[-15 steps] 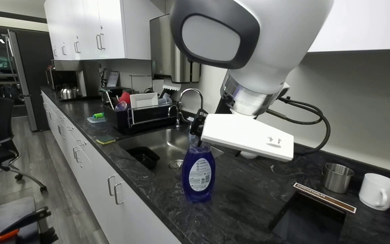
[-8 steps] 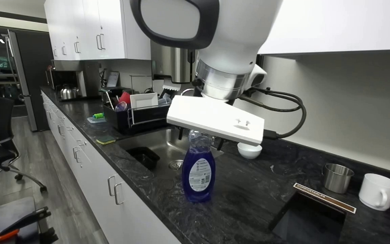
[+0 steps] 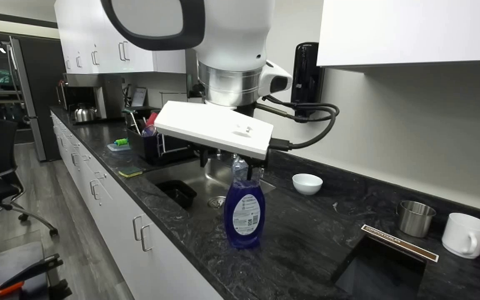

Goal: Pick up the dish soap bottle

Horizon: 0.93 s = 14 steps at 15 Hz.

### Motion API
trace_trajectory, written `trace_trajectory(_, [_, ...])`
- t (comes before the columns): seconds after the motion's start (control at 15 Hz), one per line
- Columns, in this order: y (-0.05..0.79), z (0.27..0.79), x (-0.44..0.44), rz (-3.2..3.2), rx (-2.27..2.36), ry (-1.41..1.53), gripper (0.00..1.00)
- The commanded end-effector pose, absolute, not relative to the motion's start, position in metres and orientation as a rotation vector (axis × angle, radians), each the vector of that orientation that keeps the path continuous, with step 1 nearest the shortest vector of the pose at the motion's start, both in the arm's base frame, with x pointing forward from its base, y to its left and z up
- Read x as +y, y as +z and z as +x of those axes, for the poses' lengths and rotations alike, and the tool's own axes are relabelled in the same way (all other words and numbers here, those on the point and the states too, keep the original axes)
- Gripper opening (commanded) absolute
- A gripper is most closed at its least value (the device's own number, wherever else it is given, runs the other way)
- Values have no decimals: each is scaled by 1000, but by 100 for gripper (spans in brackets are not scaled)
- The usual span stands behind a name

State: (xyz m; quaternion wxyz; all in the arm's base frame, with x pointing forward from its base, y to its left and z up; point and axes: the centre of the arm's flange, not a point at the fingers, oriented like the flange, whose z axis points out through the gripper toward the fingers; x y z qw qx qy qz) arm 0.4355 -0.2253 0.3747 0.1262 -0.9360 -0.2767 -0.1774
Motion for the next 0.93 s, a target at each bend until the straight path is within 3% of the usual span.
trace_trajectory(0.0, [378, 417, -203, -2818, -738, -521, 100])
trace_trajectory(0.87, [384, 417, -191, -2835, -702, -505, 100])
